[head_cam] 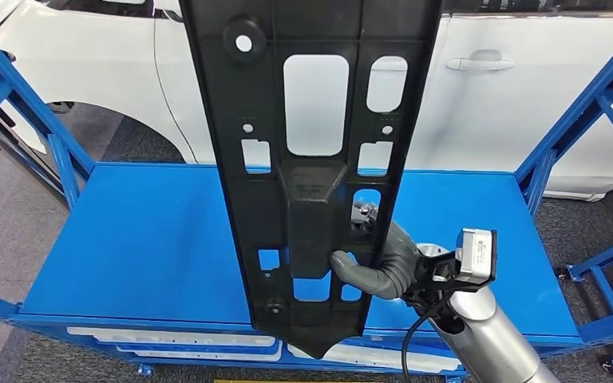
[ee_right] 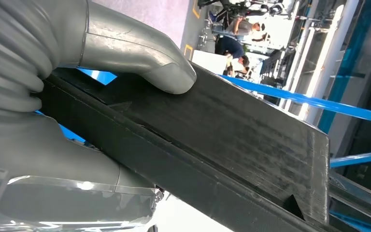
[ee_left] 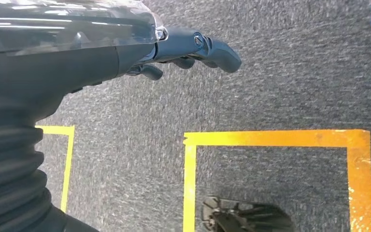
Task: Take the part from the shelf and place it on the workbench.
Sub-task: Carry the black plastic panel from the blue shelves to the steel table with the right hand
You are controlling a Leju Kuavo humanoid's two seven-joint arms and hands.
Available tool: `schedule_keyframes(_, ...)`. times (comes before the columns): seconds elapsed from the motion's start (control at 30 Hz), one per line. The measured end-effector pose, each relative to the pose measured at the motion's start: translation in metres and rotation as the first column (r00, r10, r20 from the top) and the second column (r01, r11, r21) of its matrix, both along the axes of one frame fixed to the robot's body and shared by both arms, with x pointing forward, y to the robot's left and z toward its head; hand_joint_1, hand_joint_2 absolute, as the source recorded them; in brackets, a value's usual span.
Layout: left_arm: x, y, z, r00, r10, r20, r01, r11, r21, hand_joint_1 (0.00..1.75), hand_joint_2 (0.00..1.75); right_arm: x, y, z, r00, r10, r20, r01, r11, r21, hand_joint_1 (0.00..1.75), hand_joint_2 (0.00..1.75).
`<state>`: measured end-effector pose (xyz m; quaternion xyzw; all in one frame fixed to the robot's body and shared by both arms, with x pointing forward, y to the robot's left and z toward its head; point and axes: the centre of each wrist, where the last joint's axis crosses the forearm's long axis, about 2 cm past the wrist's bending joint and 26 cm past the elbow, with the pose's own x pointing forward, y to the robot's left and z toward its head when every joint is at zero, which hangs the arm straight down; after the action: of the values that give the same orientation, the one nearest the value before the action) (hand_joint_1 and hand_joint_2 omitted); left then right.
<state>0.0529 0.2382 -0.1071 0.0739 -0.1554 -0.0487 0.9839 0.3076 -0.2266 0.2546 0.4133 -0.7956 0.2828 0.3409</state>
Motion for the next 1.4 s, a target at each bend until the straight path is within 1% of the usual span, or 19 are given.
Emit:
schedule_keyframes(0.7, 0.001, -0.001, 0.0, 1.0, -0.008, 0.008, 0.008, 1.0, 0.001, 0.0, 1.75, 0.0, -0.008, 0.002, 1.0, -0.03, 0.005, 0.03, 1.0, 0.008, 1.71, 1.75)
schedule_keyframes(0.97, 0.001, -0.001, 0.0, 1.0, -0.008, 0.01, 0.008, 1.0, 0.001, 0.0, 1.75, 0.004, -0.009, 0.008, 0.999, -0.031, 0.022, 0.03, 0.999, 0.013, 1.71, 1.75)
schedule_keyframes(1.4, 0.001, 0.001, 0.0, 1.0, -0.013, 0.009, 0.013, 1.0, 0.005, 0.0, 1.75, 0.005, -0.012, 0.009, 0.999, -0.032, 0.02, 0.031, 0.999, 0.03, 1.71, 1.75)
